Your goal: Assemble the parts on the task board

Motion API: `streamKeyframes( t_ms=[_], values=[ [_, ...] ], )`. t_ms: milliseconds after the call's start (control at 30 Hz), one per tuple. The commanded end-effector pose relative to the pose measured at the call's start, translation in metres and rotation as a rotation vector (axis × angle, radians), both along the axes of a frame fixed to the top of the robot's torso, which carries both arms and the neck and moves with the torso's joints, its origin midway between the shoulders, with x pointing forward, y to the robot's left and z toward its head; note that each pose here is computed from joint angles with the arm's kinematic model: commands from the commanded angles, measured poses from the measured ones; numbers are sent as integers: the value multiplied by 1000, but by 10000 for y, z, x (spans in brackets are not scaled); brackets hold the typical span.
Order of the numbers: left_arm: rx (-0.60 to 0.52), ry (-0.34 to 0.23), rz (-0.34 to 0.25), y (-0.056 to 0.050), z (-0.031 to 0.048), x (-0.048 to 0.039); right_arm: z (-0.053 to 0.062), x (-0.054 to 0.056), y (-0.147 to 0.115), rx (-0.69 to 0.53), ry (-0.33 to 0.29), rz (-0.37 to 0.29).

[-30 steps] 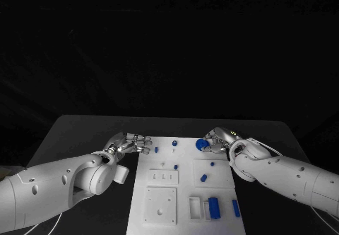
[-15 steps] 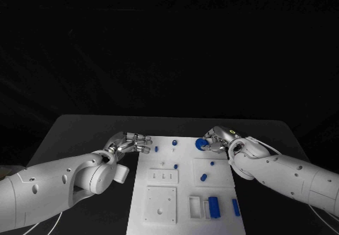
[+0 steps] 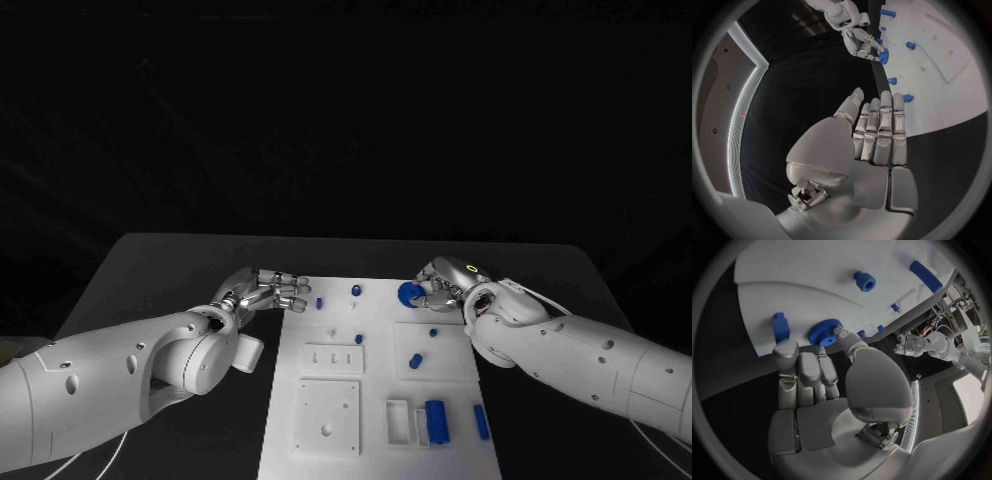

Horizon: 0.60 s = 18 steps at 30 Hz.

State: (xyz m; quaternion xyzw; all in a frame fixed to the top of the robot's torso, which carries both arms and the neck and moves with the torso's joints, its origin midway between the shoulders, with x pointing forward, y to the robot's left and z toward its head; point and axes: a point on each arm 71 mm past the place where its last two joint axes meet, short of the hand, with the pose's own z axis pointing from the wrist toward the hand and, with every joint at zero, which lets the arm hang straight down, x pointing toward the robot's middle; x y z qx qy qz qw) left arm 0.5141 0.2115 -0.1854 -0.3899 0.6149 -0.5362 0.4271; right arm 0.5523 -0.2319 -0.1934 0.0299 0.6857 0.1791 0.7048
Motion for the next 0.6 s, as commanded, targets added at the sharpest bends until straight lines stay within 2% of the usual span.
streamKeyframes(
  t_ms=[33,600],
  values=[
    [-12,-6,-16,-23,11,-8,-45,-24,-3,-46,-17,-8],
    [-12,-6,-14,-17,13,-13,-5,-86,120,-99,-79,17]
  ],
)
